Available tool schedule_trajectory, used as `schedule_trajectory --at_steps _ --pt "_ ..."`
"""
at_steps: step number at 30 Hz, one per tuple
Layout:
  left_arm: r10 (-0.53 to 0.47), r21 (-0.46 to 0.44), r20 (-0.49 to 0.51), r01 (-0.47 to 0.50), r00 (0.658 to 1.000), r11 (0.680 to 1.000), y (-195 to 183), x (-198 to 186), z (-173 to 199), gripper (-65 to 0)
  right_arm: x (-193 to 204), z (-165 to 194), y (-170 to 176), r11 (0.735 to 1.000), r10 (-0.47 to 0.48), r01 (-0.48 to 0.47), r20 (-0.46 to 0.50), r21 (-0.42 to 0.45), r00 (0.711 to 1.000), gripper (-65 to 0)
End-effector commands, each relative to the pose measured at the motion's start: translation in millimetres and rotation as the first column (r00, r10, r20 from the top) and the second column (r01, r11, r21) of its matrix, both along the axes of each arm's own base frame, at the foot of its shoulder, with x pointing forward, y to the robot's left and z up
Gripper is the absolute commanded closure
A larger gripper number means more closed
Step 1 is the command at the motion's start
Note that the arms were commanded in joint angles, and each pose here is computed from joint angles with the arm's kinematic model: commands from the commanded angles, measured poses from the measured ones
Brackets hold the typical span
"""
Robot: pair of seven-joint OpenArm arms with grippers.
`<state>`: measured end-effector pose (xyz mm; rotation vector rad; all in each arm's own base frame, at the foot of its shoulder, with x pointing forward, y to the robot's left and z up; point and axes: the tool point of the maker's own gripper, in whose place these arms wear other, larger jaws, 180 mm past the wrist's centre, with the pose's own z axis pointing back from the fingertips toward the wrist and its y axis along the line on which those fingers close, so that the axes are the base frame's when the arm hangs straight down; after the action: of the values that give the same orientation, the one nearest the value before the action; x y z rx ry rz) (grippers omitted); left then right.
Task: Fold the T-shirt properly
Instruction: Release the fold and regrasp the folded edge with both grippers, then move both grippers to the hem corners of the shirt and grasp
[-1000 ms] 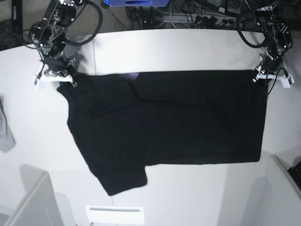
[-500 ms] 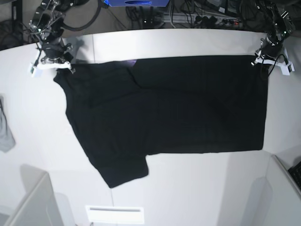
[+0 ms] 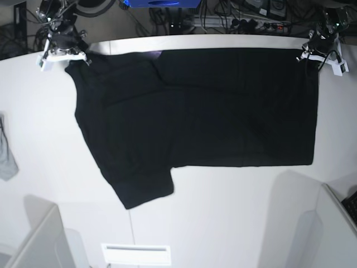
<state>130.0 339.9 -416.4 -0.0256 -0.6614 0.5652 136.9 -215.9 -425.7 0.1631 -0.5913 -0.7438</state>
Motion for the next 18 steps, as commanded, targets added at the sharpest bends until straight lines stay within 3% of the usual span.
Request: schedule_trajectory --at_steps 1,11,15,16,18 --pt "-0.009 0.023 0.015 0.009 1.000 1.000 5.7 1.3 8.4 0.0 1.7 6.1 -3.3 1.000 0.003 -0.003 0.020 -0.017 1.000 0.0" --pt "-0.004 0.016 0.011 0.003 1.000 1.000 4.8 -0.9 6.2 0.0 1.5 6.0 -3.6 1.000 0.000 0.000 0.019 -0.017 1.000 -1.8" --pt "-0.004 0.017 0.015 0.003 1.000 1.000 4.9 -0.1 7.3 -22.9 0.6 5.9 -4.3 1.000 0.000 0.000 0.018 -0.020 1.000 -30.2" --pt "-0.004 0.018 0.019 0.004 1.000 1.000 4.9 1.0 8.1 -29.5 0.3 6.2 -5.4 1.000 -0.002 0.003 0.020 -0.024 1.000 -33.9" --pt "0.012 0.028 0.029 -0.013 1.000 1.000 11.5 1.4 11.6 -40.5 -5.0 8.6 -17.7 0.998 -0.030 0.031 0.016 -0.045 0.999 -34.7"
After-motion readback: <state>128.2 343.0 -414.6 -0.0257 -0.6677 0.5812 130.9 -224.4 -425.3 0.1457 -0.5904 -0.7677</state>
